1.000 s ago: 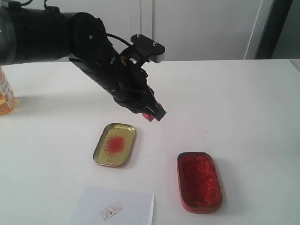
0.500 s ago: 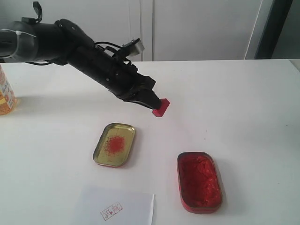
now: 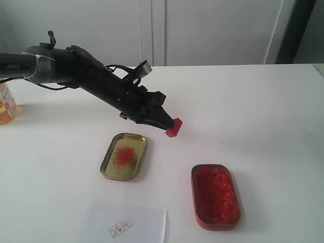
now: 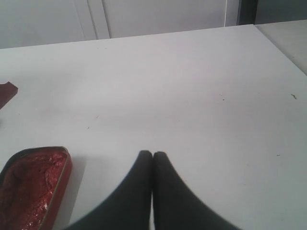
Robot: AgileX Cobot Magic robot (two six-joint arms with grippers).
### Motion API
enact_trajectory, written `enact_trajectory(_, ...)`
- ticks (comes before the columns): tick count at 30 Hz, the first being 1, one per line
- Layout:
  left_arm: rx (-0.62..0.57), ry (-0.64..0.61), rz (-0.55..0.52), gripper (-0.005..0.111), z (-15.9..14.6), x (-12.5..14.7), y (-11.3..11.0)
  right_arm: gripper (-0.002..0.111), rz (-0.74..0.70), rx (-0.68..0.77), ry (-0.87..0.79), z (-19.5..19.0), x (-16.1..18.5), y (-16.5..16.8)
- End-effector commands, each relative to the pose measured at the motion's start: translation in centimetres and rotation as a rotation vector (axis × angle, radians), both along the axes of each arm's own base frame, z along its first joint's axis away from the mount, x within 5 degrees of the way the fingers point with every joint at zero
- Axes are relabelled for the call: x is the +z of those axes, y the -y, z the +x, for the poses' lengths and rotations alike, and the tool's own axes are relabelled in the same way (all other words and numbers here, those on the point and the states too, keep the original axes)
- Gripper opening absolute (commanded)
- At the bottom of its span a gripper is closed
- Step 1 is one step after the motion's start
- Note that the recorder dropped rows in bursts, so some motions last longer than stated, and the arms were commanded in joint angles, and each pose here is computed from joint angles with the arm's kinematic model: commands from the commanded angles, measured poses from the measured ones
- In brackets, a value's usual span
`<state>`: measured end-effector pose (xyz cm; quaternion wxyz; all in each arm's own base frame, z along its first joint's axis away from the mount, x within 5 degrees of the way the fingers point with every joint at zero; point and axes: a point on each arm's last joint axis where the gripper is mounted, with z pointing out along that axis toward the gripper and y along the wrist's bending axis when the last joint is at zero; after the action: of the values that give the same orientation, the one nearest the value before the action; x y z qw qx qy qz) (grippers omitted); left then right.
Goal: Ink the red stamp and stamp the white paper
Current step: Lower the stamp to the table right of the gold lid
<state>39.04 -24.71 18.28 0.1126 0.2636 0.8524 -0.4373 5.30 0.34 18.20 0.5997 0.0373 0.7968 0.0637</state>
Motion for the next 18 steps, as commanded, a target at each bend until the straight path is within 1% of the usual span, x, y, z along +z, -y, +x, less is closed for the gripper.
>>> enact_trajectory(1,-0.011,-0.028,-0.039,0.000,-0.4,0.0,1.0,0.000,0.005,-0.004,0.013,0.0,0.0,0.0)
enact_trajectory(5,-0.001,-0.046,-0.030,0.000,-0.4,-1.2,1.7,0.000,0.005,-0.004,0.013,0.0,0.0,0.0)
enact_trajectory(10,0.024,-0.066,-0.041,0.000,-0.3,-2.1,2.0,0.000,0.005,-0.004,0.013,0.0,0.0,0.0)
enact_trajectory(18,0.061,-0.048,-0.031,0.000,0.1,-2.3,2.0,0.000,0.005,-0.004,0.013,0.0,0.0,0.0)
